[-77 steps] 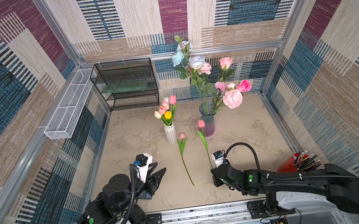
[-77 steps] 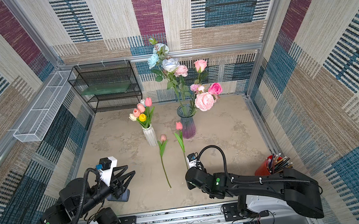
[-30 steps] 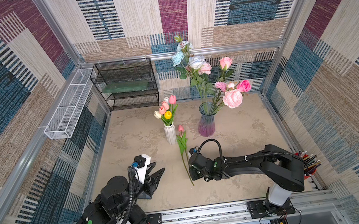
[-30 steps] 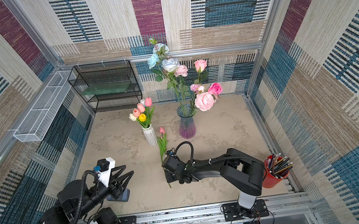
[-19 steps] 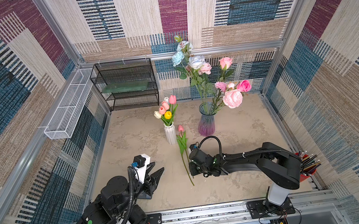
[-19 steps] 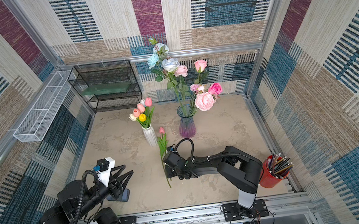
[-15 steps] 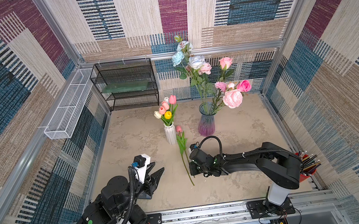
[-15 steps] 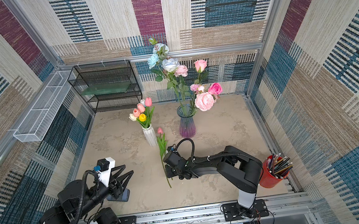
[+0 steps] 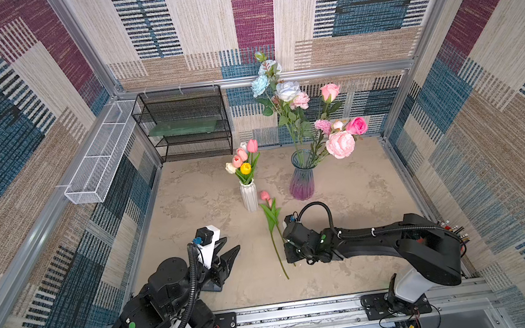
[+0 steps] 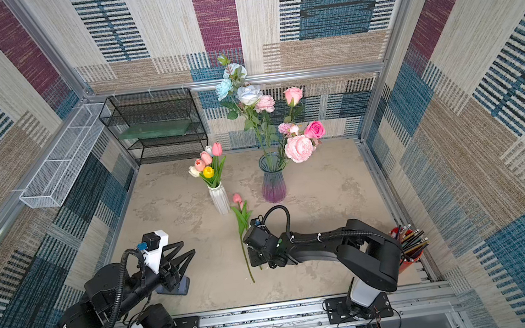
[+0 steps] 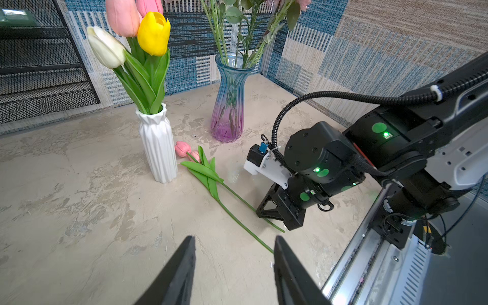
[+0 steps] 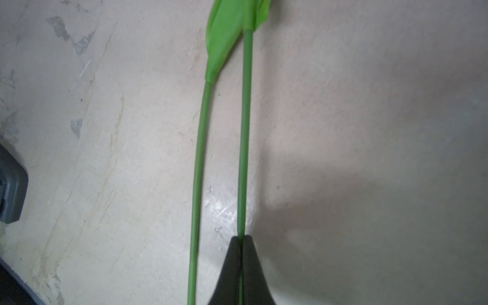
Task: Pick out pink flowers from the vase
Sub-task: Place the flower at the center of the board.
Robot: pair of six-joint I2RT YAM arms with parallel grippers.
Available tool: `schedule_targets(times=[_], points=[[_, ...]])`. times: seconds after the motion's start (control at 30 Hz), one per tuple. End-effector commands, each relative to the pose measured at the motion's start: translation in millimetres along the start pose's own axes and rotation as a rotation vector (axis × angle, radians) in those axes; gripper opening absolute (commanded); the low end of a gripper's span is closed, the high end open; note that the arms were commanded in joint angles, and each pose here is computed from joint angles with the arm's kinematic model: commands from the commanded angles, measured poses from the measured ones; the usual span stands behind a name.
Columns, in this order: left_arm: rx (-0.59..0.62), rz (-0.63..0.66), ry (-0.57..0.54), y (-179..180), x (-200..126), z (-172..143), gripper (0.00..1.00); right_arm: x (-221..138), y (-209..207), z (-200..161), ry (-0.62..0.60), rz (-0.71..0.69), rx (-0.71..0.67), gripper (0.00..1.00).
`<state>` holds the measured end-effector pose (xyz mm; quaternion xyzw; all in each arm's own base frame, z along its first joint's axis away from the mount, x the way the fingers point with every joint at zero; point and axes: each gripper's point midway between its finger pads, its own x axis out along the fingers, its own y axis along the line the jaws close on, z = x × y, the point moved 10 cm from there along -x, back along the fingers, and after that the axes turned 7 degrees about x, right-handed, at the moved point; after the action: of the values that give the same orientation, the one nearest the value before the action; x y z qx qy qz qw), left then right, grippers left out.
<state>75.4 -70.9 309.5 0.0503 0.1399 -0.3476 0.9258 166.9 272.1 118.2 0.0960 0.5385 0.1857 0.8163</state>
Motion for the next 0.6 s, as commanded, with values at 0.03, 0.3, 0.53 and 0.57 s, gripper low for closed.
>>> schedule_targets(times=[0.03,0.3,0.53,0.57], points=[[0.018,0.009,0.003,1,0,0,0.50,-6,0,-9,-0.023,-0.020,0.003,0.00],[0.016,0.010,0.005,1,1,0,0.50,-27,3,-4,-0.145,0.027,-0.012,0.00],[0.017,0.010,0.012,1,2,-1,0.50,-35,6,3,-0.153,0.035,-0.021,0.00],[0.016,0.012,0.011,1,1,0,0.50,-37,7,0,-0.148,0.038,-0.024,0.00]])
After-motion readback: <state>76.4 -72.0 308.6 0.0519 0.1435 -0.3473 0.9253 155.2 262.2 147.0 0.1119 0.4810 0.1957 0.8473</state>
